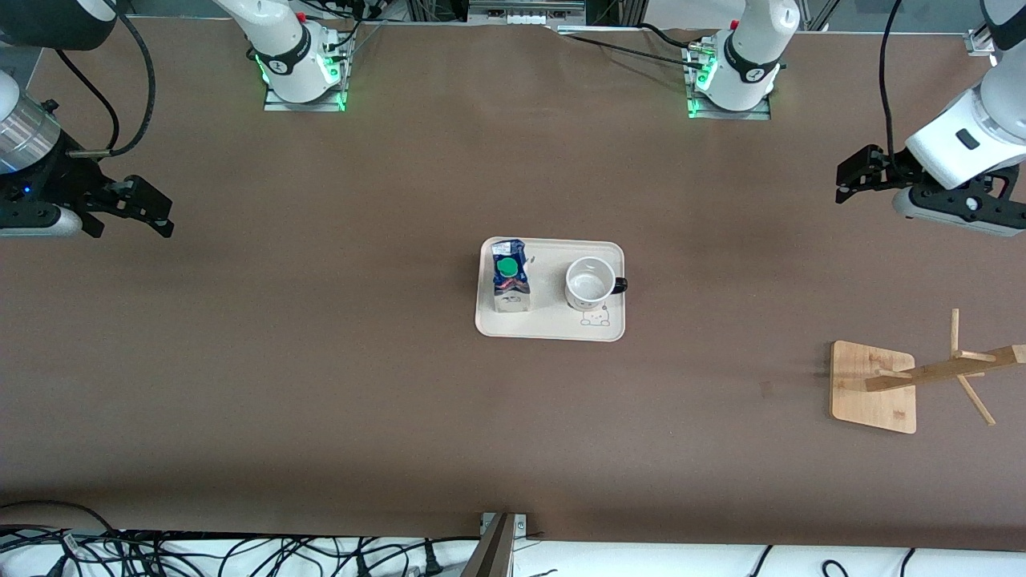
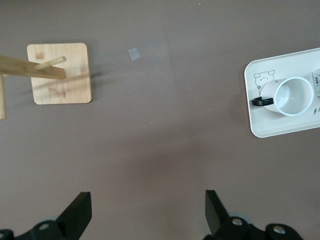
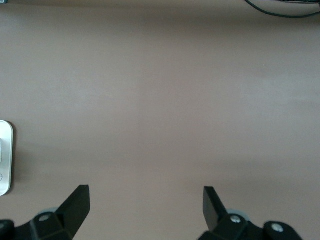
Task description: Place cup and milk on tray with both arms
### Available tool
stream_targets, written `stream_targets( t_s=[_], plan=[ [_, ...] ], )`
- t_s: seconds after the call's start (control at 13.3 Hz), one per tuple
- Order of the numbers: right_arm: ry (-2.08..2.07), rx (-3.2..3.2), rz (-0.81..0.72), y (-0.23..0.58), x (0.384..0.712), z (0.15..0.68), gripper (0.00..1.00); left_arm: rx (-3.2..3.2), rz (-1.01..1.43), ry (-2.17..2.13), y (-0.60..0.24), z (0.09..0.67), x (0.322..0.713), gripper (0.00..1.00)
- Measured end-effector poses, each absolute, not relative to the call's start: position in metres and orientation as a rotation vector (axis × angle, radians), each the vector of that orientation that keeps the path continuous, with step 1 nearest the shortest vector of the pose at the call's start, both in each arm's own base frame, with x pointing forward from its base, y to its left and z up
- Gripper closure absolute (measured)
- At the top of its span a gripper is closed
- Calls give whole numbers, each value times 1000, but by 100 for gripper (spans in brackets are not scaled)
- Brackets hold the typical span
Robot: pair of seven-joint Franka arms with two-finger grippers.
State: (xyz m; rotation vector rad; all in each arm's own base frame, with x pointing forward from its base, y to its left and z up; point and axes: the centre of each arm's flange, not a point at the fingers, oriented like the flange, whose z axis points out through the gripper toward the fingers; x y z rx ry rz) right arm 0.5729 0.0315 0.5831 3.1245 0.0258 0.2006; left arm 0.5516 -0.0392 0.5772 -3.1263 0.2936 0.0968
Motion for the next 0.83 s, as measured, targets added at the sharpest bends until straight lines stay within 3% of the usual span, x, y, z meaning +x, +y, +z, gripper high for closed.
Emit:
stream_targets(
  t_s=[0.83],
  plan=[
    [26,3124,200,31,573,583,0,-3129,143,203,-47,568,569,0]
  ],
)
